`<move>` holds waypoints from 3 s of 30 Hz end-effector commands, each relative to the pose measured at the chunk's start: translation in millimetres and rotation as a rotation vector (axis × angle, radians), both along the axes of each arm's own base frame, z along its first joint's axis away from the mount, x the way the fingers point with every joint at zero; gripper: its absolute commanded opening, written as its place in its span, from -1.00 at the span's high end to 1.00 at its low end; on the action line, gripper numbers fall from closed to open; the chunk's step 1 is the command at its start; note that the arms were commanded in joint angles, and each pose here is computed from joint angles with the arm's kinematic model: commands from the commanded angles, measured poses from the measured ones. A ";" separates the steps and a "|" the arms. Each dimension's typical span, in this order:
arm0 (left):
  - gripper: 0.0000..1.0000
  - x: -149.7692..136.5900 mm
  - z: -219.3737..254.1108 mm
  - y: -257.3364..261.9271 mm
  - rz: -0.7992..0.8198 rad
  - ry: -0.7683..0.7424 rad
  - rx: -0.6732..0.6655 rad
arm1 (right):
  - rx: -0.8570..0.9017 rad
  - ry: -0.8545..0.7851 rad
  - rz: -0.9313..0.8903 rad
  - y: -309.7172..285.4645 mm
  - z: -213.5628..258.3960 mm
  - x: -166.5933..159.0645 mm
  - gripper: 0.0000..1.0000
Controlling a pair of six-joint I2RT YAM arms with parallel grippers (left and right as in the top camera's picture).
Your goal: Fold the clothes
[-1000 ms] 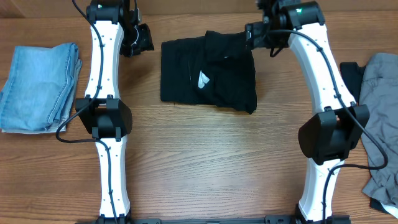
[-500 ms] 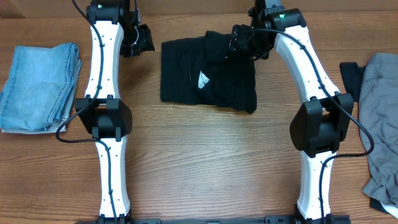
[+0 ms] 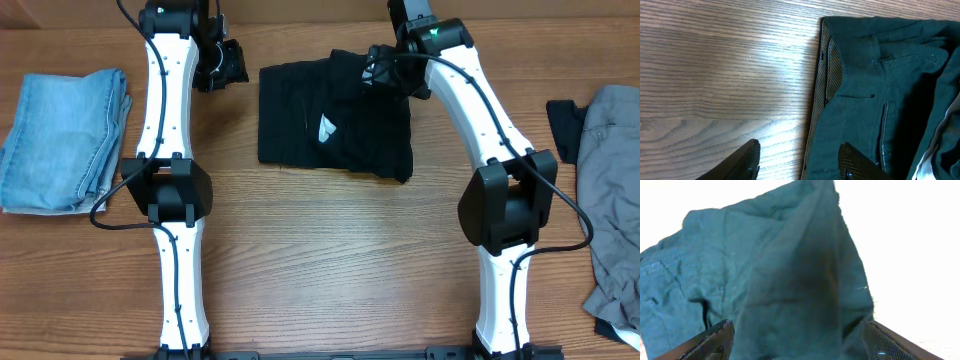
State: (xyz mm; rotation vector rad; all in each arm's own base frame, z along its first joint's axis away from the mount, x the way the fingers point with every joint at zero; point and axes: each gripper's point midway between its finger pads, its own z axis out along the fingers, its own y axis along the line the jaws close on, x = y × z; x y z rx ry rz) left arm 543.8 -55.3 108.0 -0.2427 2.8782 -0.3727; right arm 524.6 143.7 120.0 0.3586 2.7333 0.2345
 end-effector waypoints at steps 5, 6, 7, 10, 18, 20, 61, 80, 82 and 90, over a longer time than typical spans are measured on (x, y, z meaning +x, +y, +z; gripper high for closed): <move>-0.08 2.3 2.6 -0.8 -0.024 -0.019 0.005 | 0.005 0.020 -0.071 -2.0 -20.4 0.2 -0.73; -0.08 2.3 2.6 -0.9 -0.024 -0.019 0.004 | 0.006 0.020 -0.068 -0.3 -23.9 0.0 -0.73; -0.08 2.4 2.6 -0.9 -0.024 -0.020 0.004 | 0.007 0.020 -0.065 2.0 -27.9 -0.3 -0.73; -0.08 2.4 2.6 -0.8 -0.024 -0.020 0.005 | 0.035 0.023 -0.078 6.3 -36.4 -0.2 -0.73; -0.08 2.6 2.6 -0.8 -0.027 -0.021 0.006 | 0.238 -0.066 0.056 48.9 -18.0 18.9 -0.45; -0.08 2.6 2.6 -0.8 -0.027 -0.021 0.006 | 0.278 -0.099 0.132 62.4 -10.9 21.7 -0.45; -0.43 1.2 0.5 -2.6 -0.008 -0.006 -0.011 | 0.192 -0.211 0.827 139.5 -67.7 -31.0 -1.00; -1.00 -25.0 -40.6 -26.6 -0.004 0.167 -0.130 | 0.050 -0.243 0.671 63.9 55.4 -11.7 -1.00; -1.00 -28.3 -54.2 -39.4 -0.017 0.196 -0.207 | 0.010 -0.221 0.647 53.8 47.5 -9.2 -1.00; -1.00 -36.0 -86.6 -75.1 -0.068 0.231 -0.319 | -0.017 -0.113 0.676 50.4 -6.3 -11.6 -1.00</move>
